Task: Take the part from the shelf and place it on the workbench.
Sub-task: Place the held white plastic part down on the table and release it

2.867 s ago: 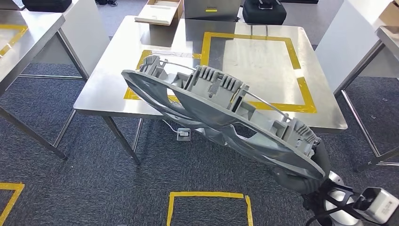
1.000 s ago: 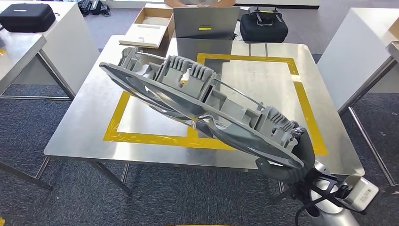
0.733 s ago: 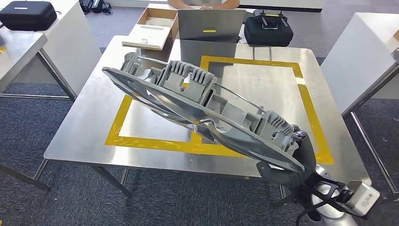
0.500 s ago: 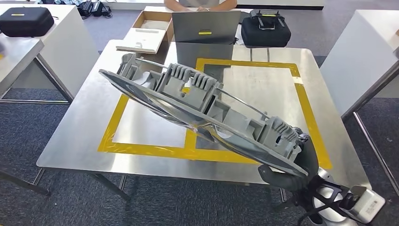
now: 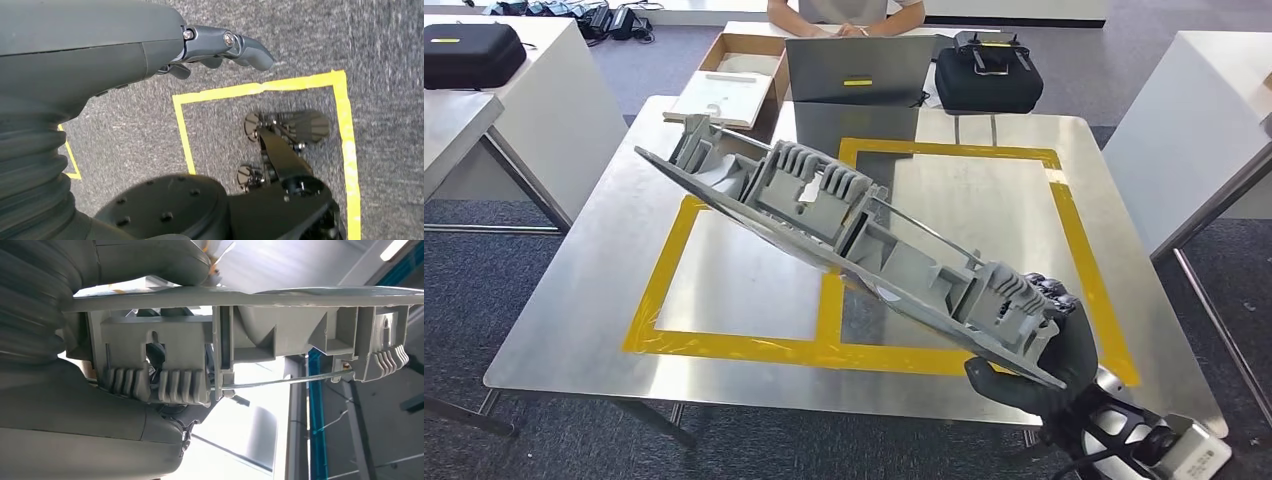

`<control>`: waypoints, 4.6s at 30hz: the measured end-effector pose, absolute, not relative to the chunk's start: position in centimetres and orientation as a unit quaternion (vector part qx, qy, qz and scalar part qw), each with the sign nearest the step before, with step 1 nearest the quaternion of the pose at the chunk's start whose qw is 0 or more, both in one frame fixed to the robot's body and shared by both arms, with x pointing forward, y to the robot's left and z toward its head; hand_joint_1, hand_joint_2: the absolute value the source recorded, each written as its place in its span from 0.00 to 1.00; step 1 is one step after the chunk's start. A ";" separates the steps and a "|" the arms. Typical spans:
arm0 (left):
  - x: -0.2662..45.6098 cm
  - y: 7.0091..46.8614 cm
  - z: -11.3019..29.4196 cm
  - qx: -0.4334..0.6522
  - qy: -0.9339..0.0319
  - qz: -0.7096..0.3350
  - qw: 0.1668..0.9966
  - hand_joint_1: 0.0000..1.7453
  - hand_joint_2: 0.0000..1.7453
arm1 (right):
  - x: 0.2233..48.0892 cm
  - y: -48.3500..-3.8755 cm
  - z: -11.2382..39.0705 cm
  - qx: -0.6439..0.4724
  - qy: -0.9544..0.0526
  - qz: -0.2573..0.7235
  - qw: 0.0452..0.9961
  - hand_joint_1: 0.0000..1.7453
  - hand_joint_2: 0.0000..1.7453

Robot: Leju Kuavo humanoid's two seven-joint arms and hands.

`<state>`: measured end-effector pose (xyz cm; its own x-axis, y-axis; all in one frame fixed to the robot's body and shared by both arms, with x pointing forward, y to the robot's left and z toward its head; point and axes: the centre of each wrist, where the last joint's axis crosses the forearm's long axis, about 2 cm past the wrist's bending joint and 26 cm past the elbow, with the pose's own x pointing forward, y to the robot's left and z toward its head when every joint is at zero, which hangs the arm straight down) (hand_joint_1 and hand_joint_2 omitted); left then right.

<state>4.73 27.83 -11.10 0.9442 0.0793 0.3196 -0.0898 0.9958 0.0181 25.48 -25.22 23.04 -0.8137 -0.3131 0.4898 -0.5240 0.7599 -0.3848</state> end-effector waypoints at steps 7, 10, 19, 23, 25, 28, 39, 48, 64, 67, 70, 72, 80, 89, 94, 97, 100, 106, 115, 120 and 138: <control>4.7 27.8 -11.1 0.016 -0.165 0.046 0.985 0.00 1.00 | 24.6 -25.7 22.7 0.100 -0.935 0.280 0.192 1.00 1.00; 4.7 27.7 -11.1 0.017 -0.165 0.050 0.985 0.00 1.00 | 24.0 -25.5 22.6 0.034 -0.937 0.288 0.192 1.00 1.00; 4.5 27.6 -11.1 0.017 -0.166 0.062 0.984 0.00 1.00 | 22.3 -24.6 22.2 -0.035 -0.939 0.283 0.193 1.00 1.00; 4.5 27.5 -11.1 0.016 -0.166 0.063 0.984 0.00 1.00 | 22.0 -24.2 22.3 -0.106 -0.927 0.297 0.204 1.00 1.00; 4.5 27.4 -11.1 0.015 -0.166 0.064 0.984 0.00 1.00 | 21.8 -24.1 22.2 -0.135 -0.919 0.298 0.220 1.00 1.00; 4.5 27.4 -11.1 0.011 -0.168 0.064 0.984 0.00 1.00 | 21.7 -24.3 21.9 -0.155 -0.910 0.296 0.244 1.00 1.00; 4.1 27.6 -11.2 0.006 -0.168 0.073 0.983 0.00 1.00 | 20.3 -31.2 18.6 -0.307 -0.822 0.319 0.357 1.00 1.00; 4.0 27.7 -11.2 0.004 -0.170 0.073 0.983 0.00 1.00 | 20.5 -33.9 16.7 -0.362 -0.750 0.332 0.443 1.00 1.00; 4.2 27.6 -11.2 -0.002 -0.183 0.061 0.981 0.00 1.00 | 26.6 -36.1 14.1 -0.390 -0.680 0.368 0.500 1.00 1.00; 4.2 27.6 -11.2 -0.004 -0.188 0.060 0.980 0.00 1.00 | 30.2 -36.8 13.5 -0.393 -0.663 0.381 0.510 1.00 1.00; 4.3 27.6 -11.1 -0.007 -0.190 0.055 0.980 0.00 1.00 | 33.7 -36.9 13.1 -0.389 -0.646 0.399 0.522 1.00 1.00; 4.4 27.6 -11.1 -0.010 -0.191 0.053 0.980 0.00 1.00 | 35.8 -36.8 12.9 -0.383 -0.634 0.415 0.528 1.00 1.00; 4.5 27.6 -11.1 -0.010 -0.200 0.045 0.979 0.00 1.00 | 40.7 -36.4 13.0 -0.365 -0.590 0.474 0.542 1.00 1.00; 4.7 27.6 -11.1 -0.010 -0.206 0.044 0.977 0.00 1.00 | 42.0 -33.6 12.9 -0.334 -0.572 0.517 0.542 1.00 1.00; 4.7 27.6 -11.1 -0.010 -0.209 0.046 0.977 0.00 1.00 | 42.5 -31.5 13.0 -0.314 -0.575 0.533 0.536 1.00 1.00; 4.7 27.6 -11.1 -0.009 -0.209 0.048 0.977 0.00 1.00 | 42.7 -30.4 13.2 -0.304 -0.579 0.539 0.530 1.00 1.00; 4.7 27.6 -11.1 -0.009 -0.210 0.050 0.976 0.00 1.00 | 42.9 -29.3 13.4 -0.297 -0.583 0.544 0.525 1.00 1.00; 4.7 27.6 -11.1 -0.009 -0.210 0.054 0.976 0.00 1.00 | 43.2 -27.7 13.8 -0.286 -0.586 0.550 0.522 1.00 1.00; 4.7 27.6 -11.1 -0.012 -0.210 0.059 0.976 0.00 1.00 | 43.4 -26.8 14.0 -0.280 -0.588 0.552 0.521 1.00 1.00; 4.7 27.6 -11.1 -0.018 -0.215 0.058 0.975 0.00 1.00 | 43.4 -26.8 14.0 -0.278 -0.588 0.549 0.524 1.00 1.00; 4.7 27.5 -11.1 -0.023 -0.218 0.043 0.975 0.00 1.00 | 43.3 -27.0 13.8 -0.279 -0.593 0.538 0.530 1.00 1.00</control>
<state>4.70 27.54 -11.10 0.9009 0.0936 0.4238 -0.0732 0.9953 -0.0641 43.29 -26.99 13.82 -0.2823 0.9013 0.3286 -0.2402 0.2652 -0.9338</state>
